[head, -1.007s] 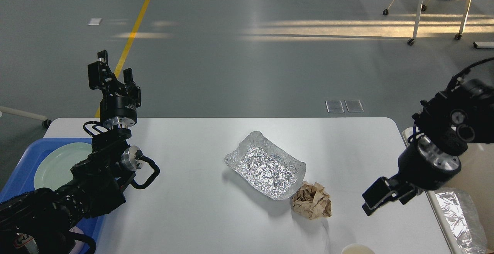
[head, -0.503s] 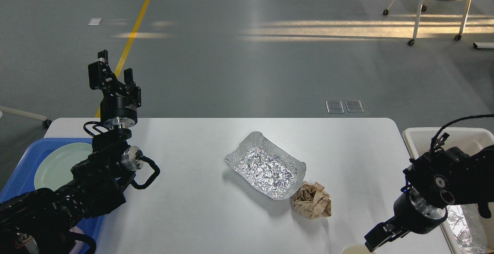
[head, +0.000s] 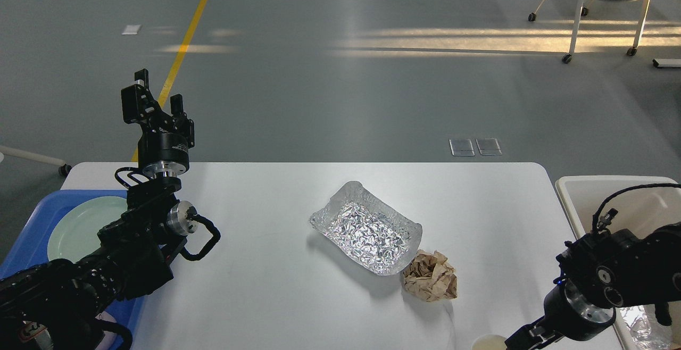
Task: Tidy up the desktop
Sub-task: 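Lower the right gripper onto the small white paper cup and grasp it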
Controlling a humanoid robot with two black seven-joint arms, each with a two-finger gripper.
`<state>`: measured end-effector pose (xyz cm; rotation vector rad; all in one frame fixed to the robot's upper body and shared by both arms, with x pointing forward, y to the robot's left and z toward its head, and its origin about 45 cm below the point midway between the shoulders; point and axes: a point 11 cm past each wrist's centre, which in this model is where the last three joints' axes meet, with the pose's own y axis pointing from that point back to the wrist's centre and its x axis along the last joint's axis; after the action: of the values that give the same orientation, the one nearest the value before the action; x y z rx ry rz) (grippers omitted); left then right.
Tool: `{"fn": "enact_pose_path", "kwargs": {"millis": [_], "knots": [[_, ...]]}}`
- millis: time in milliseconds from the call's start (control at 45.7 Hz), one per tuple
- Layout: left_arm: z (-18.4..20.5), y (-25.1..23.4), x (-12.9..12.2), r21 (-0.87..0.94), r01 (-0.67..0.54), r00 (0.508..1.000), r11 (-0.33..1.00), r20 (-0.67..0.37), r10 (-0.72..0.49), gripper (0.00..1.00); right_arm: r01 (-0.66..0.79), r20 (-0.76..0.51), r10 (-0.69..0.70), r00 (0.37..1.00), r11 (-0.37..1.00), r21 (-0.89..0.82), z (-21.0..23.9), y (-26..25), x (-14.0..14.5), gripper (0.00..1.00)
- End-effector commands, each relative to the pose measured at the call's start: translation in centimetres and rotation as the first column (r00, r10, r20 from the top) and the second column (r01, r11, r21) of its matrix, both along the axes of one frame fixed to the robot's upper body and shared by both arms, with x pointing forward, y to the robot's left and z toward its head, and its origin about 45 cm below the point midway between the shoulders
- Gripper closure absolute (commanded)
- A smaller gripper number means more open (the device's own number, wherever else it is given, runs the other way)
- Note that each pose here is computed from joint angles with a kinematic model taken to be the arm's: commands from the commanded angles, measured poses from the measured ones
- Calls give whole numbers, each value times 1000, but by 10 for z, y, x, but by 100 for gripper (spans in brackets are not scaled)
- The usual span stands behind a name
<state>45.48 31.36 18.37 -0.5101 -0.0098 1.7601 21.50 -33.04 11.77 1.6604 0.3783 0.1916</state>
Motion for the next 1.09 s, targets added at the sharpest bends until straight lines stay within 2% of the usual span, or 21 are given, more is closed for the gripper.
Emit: {"fn": "enact_pose_path", "kwargs": {"millis": [0, 153, 219, 263, 657, 854, 1073], "knots": [[0, -1, 0, -1, 1, 1000, 1000, 0, -1, 4, -3, 6, 3, 1000, 1000, -7, -10, -2, -1, 18], [0, 0, 0, 1, 1, 1000, 1000, 0, -1, 4, 5, 4, -5, 1000, 1000, -15, -13, -5, -2, 55], [0, 0, 0, 0, 0, 1000, 1000, 0, 0, 4, 14, 4, -14, 1000, 1000, -17, -13, -7, -2, 79], [0, 0, 0, 0, 0, 1000, 1000, 0, 0, 4, 18, 7, -18, 1000, 1000, -17, -13, -7, -1, 99], [0, 0, 0, 0, 0, 1000, 1000, 0, 0, 4, 32, 31, -32, 999, 999, -7, -7, -8, 9, 100], [0, 0, 0, 1, 1, 1000, 1000, 0, -1, 4, 77, 80, -77, 994, 997, 3, 15, -8, 31, 100], [0, 0, 0, 0, 0, 1000, 1000, 0, 0, 4, 156, 33, -158, 987, 987, 41, 51, 5, 48, 100]]}}
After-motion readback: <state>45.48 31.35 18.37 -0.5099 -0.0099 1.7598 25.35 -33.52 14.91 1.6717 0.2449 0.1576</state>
